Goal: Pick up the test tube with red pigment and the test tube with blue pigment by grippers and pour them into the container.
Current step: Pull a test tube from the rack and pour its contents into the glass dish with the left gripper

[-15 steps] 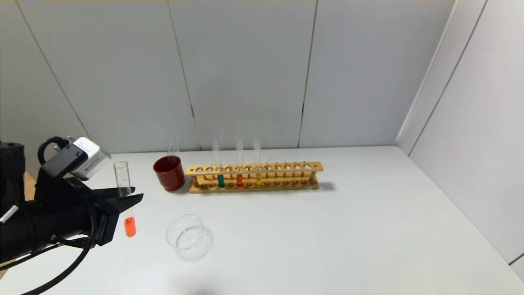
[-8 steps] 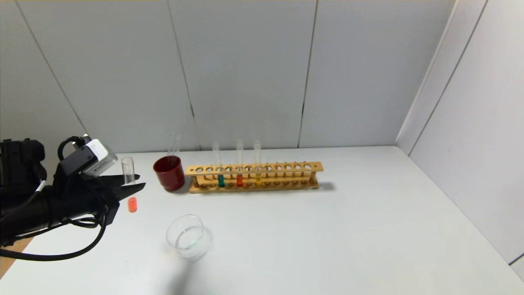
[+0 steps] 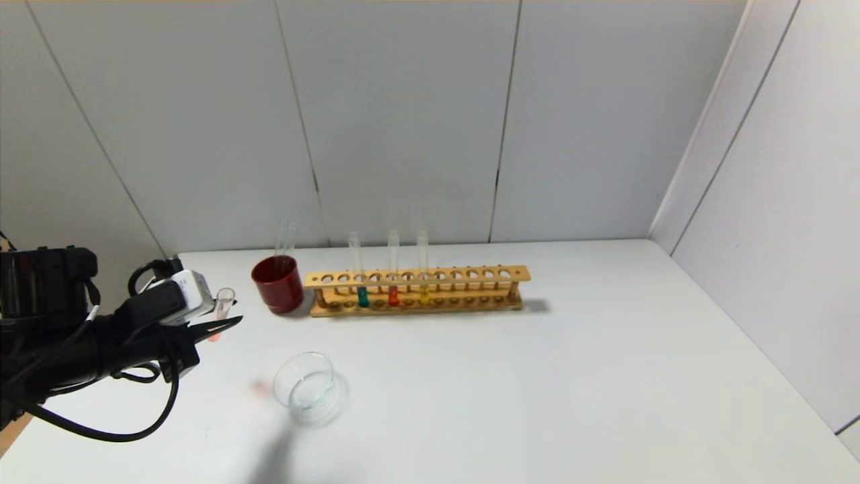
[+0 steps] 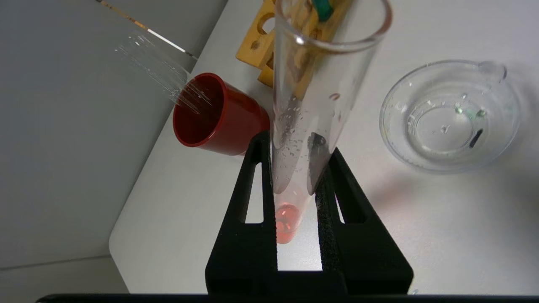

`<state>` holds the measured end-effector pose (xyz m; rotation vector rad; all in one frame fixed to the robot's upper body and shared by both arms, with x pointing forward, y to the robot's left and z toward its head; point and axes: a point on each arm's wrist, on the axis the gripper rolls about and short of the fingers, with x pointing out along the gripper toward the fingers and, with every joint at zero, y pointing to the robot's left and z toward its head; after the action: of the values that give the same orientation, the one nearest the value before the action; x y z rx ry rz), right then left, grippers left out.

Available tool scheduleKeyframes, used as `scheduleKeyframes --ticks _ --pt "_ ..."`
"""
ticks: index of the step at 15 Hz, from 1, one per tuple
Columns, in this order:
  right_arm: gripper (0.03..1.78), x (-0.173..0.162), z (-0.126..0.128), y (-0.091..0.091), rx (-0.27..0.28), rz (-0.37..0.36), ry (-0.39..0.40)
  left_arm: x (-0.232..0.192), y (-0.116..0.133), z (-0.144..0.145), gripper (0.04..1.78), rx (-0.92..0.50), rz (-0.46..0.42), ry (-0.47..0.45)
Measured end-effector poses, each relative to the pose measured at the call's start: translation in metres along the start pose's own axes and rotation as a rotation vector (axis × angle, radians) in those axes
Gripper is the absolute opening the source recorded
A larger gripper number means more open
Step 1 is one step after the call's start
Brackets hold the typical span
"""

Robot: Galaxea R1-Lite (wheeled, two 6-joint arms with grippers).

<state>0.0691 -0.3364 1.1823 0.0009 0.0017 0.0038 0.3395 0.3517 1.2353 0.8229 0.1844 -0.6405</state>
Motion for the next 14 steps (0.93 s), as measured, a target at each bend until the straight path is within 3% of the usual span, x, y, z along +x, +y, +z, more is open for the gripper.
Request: scheduleKeyframes --ticks 14 --pt "1.75 0.0 0.0 0.0 0.0 0.0 0.0 0.028 -0.009 -0.026 0.32 0.465 -0.098 0.037"
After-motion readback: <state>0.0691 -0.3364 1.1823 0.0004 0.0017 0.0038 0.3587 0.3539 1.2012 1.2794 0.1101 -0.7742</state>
